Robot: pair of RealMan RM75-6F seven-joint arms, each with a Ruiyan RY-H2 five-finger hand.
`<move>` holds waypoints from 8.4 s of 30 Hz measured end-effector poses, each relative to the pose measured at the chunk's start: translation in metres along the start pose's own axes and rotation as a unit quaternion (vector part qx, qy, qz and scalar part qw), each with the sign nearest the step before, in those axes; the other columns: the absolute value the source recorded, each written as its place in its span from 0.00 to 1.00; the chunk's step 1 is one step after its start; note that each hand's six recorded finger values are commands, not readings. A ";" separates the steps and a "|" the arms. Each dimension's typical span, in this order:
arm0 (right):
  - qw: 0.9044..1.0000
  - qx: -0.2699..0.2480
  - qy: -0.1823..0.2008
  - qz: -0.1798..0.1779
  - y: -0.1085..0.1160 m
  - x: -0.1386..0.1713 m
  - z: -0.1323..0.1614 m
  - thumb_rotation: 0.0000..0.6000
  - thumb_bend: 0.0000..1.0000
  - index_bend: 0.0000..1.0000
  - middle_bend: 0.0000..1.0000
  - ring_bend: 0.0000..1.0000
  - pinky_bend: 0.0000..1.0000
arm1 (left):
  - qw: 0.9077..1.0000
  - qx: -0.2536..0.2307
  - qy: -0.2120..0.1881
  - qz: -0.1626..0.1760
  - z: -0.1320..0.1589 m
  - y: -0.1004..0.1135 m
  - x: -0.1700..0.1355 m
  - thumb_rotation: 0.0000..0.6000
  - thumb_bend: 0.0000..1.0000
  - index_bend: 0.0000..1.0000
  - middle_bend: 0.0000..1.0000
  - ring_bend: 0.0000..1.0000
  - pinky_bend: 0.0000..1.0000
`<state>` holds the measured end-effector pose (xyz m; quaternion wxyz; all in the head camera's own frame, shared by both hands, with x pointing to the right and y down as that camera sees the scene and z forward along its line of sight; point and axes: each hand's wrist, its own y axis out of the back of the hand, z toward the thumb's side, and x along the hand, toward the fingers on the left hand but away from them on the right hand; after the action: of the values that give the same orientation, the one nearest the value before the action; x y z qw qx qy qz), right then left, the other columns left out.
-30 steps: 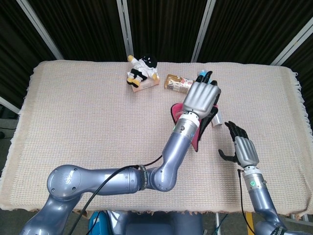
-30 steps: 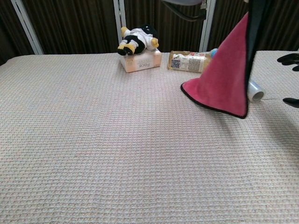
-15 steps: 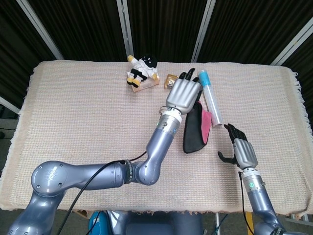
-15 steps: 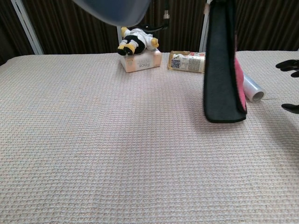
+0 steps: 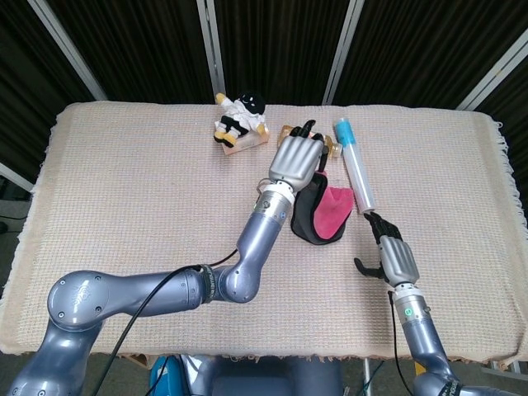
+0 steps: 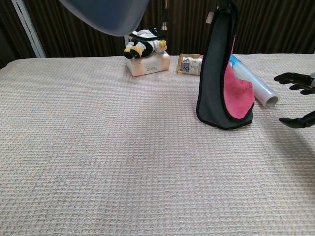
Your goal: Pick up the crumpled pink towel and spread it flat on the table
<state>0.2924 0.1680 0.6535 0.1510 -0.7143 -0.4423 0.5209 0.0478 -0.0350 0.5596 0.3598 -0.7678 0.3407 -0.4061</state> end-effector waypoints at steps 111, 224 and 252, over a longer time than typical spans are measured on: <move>0.969 -0.164 -0.097 -0.156 -0.026 -0.047 0.016 1.00 0.31 0.01 0.00 0.00 0.00 | 0.999 -0.028 -0.009 0.046 0.012 0.026 -0.002 1.00 0.58 0.69 0.27 0.05 0.15; 0.967 0.001 0.030 -0.254 0.091 -0.099 0.107 1.00 0.52 0.67 0.20 0.00 0.00 | 0.991 -0.107 0.063 0.039 -0.162 0.022 -0.032 1.00 0.58 0.71 0.28 0.05 0.15; 0.953 0.019 0.033 -0.300 0.118 -0.140 0.127 1.00 0.52 0.67 0.20 0.00 0.00 | 0.981 -0.156 0.042 0.106 -0.144 0.020 0.010 1.00 0.58 0.72 0.28 0.05 0.15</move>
<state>0.2276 -0.0399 0.6064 0.3286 -0.5624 -0.6211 0.4358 -0.0774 -0.0926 0.6061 0.2613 -0.7564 0.4941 -0.3397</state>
